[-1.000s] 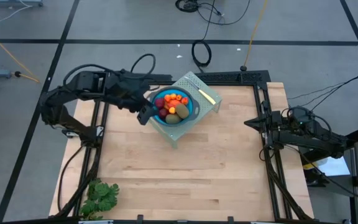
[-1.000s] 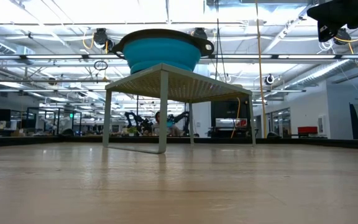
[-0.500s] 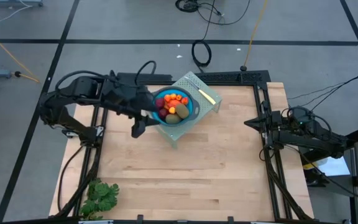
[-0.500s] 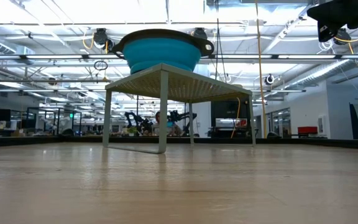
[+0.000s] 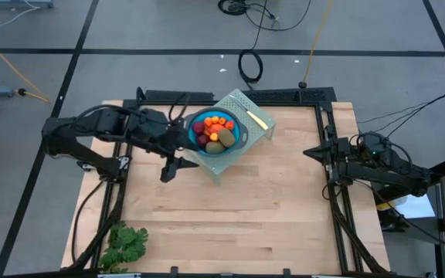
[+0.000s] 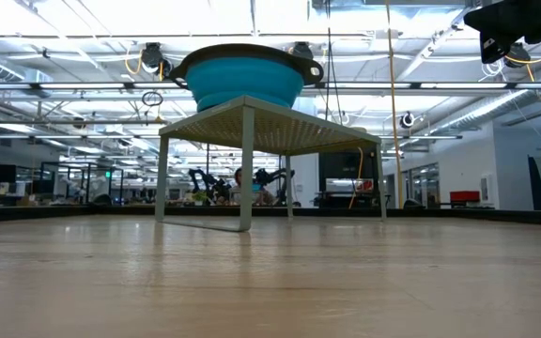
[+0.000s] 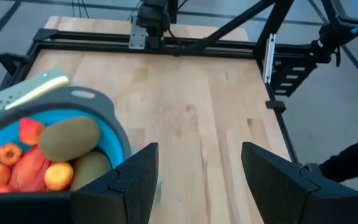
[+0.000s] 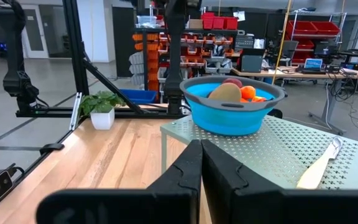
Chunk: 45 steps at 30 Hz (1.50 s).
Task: Pick & Place Fruit
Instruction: Return to Home Position
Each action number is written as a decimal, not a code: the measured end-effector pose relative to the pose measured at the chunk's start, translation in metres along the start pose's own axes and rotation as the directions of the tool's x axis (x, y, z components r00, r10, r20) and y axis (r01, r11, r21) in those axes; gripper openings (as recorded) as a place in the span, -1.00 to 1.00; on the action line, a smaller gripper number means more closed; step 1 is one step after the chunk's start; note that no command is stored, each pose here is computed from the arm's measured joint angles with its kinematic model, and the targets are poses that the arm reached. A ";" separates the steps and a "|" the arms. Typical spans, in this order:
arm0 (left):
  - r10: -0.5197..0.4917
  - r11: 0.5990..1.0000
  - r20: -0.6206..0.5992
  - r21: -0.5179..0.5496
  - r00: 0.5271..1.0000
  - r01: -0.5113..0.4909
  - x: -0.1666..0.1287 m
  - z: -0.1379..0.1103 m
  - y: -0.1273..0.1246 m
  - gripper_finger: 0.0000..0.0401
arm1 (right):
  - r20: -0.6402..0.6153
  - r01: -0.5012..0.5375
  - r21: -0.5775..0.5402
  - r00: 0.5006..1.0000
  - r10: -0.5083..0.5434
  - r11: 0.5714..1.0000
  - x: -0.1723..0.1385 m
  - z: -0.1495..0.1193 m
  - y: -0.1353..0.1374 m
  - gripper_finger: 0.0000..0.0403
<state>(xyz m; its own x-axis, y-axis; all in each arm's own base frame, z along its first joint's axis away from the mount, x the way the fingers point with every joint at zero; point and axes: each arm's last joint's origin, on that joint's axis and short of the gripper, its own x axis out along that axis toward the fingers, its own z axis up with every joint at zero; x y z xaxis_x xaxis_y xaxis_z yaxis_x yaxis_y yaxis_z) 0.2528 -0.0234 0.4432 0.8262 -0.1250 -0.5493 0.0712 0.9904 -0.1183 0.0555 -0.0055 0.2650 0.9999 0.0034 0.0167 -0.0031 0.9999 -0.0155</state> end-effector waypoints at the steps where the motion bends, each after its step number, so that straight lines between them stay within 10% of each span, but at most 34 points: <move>1: 0.000 1.000 0.005 -0.001 1.000 0.000 -0.001 -0.005 0.001 0.14 | 0.000 0.000 0.000 1.000 0.000 1.000 0.000 0.000 0.000 -0.98; 45: -0.094 0.993 0.377 0.098 0.921 0.061 -0.054 -0.202 0.016 0.14 | 0.000 0.000 0.017 1.000 0.000 1.000 0.000 0.000 0.000 -0.98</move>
<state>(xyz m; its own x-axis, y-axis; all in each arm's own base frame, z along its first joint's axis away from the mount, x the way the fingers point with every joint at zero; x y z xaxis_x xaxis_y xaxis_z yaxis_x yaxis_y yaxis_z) 0.0967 -0.0125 0.3043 0.9653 -0.1860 -0.1831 0.1759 0.9819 -0.0701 0.0555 -0.0055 0.2650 0.9999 0.0035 0.0167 -0.0035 1.0000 0.0010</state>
